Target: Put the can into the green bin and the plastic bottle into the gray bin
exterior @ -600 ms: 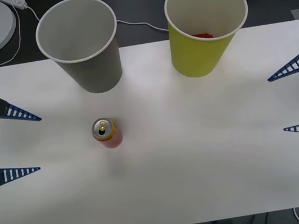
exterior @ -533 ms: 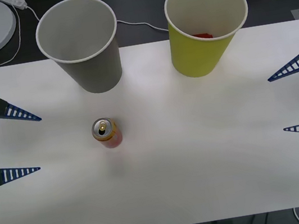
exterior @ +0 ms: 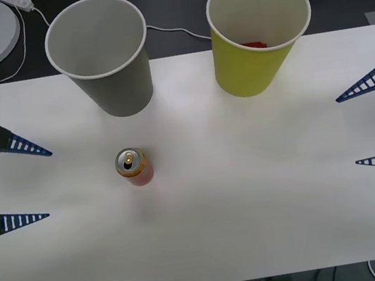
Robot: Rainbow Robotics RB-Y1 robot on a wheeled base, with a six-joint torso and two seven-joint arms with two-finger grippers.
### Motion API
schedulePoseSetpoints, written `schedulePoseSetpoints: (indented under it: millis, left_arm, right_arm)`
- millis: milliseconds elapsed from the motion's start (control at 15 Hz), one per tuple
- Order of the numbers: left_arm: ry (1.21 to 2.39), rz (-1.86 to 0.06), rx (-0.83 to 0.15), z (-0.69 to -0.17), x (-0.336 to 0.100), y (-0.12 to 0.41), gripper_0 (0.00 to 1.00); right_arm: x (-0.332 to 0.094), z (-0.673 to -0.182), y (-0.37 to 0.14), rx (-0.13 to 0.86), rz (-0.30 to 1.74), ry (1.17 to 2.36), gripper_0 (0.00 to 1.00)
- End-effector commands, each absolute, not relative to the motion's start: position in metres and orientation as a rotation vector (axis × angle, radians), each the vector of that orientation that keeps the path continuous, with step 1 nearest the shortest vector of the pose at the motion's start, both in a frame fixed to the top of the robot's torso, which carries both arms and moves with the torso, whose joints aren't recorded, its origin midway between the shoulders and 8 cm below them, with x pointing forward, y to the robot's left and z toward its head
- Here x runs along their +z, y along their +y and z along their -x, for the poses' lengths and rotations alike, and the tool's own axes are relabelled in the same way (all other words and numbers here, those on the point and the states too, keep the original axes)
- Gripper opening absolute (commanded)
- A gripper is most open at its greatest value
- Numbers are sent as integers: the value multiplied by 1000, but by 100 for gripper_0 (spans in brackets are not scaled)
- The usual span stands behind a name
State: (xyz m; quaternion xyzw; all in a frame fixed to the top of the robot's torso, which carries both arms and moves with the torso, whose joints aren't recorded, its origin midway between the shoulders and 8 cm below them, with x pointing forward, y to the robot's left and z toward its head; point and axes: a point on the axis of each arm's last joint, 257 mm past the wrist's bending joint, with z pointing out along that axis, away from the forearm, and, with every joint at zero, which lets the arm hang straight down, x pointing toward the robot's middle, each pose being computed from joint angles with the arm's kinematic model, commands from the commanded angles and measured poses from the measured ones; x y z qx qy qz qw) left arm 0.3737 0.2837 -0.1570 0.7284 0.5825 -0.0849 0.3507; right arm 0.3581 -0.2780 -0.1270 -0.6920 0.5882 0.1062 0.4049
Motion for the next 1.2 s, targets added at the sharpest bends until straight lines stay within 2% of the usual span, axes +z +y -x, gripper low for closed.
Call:
schedulePoseSetpoints:
  millis: [67,267,1200]
  left_arm:
    - [1521,-1860,-243,-374,-158,285,100]
    - [1534,-1740,-364,-378,-166,283,100]
    - [1406,-1431,-458,-403,-236,277,100]
  right_arm:
    - [-127,-358,-278,268,1747,1485,100]
    - [-127,-358,-278,268,1747,1485,100]
    - [-127,-358,-278,268,1747,1485,100]
